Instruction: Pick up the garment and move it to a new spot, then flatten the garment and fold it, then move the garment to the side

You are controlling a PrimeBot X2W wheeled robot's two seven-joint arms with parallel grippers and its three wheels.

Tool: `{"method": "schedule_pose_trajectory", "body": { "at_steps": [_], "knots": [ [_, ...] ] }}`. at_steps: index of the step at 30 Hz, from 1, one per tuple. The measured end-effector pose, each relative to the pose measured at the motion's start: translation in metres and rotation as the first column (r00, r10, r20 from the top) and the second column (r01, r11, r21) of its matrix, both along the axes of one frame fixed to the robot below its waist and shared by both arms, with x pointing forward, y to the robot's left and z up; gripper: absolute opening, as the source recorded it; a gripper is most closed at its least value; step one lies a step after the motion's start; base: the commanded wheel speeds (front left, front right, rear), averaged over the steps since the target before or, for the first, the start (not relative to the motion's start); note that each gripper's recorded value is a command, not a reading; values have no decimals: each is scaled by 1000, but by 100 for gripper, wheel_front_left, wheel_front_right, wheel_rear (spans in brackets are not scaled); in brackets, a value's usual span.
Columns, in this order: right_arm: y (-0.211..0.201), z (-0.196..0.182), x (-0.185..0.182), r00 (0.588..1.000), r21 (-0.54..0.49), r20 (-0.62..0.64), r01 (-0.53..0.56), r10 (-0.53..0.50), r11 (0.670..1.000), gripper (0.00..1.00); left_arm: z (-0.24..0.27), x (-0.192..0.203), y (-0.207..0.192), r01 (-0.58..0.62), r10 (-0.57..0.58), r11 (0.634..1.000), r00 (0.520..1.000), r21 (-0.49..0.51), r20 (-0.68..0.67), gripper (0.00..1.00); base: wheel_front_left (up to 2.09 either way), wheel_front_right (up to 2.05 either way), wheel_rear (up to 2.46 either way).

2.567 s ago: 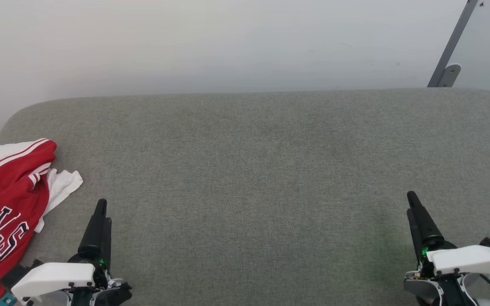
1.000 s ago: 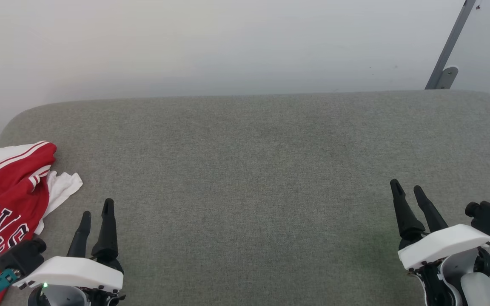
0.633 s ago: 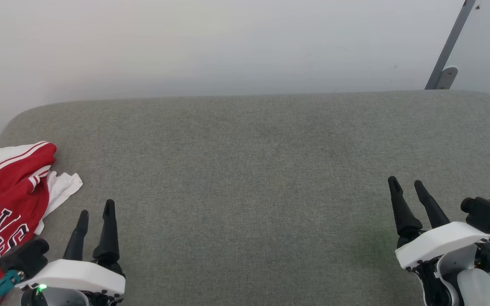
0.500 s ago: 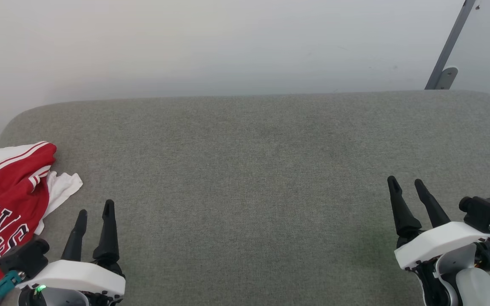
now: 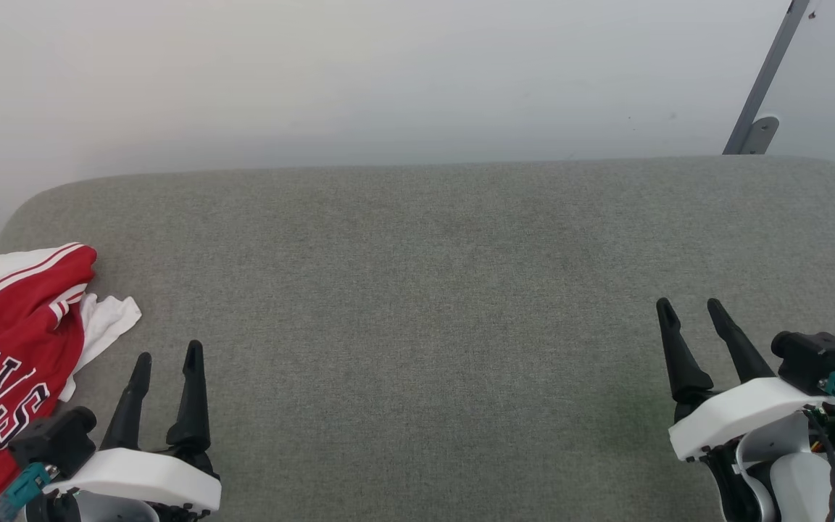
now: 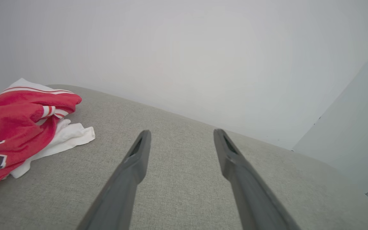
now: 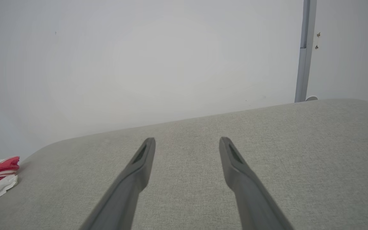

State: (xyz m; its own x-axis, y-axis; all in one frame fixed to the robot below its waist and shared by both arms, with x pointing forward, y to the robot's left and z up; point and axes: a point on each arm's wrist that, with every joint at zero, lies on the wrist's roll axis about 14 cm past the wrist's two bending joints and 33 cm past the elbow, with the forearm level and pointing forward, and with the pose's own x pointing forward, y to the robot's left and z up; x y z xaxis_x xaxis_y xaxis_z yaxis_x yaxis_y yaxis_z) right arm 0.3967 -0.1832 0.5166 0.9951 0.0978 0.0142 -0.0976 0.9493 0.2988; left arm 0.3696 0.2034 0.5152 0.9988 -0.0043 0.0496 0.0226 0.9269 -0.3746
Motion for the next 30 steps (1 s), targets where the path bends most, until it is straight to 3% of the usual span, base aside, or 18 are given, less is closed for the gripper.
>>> {"method": "schedule_pose_trajectory", "body": {
  "at_steps": [30],
  "knots": [
    [2,11,2,997,-244,67,-13,30,970,100,13,-5,-4,22,-37,981,997,192,75,100,0,0,0]
  ]
}}
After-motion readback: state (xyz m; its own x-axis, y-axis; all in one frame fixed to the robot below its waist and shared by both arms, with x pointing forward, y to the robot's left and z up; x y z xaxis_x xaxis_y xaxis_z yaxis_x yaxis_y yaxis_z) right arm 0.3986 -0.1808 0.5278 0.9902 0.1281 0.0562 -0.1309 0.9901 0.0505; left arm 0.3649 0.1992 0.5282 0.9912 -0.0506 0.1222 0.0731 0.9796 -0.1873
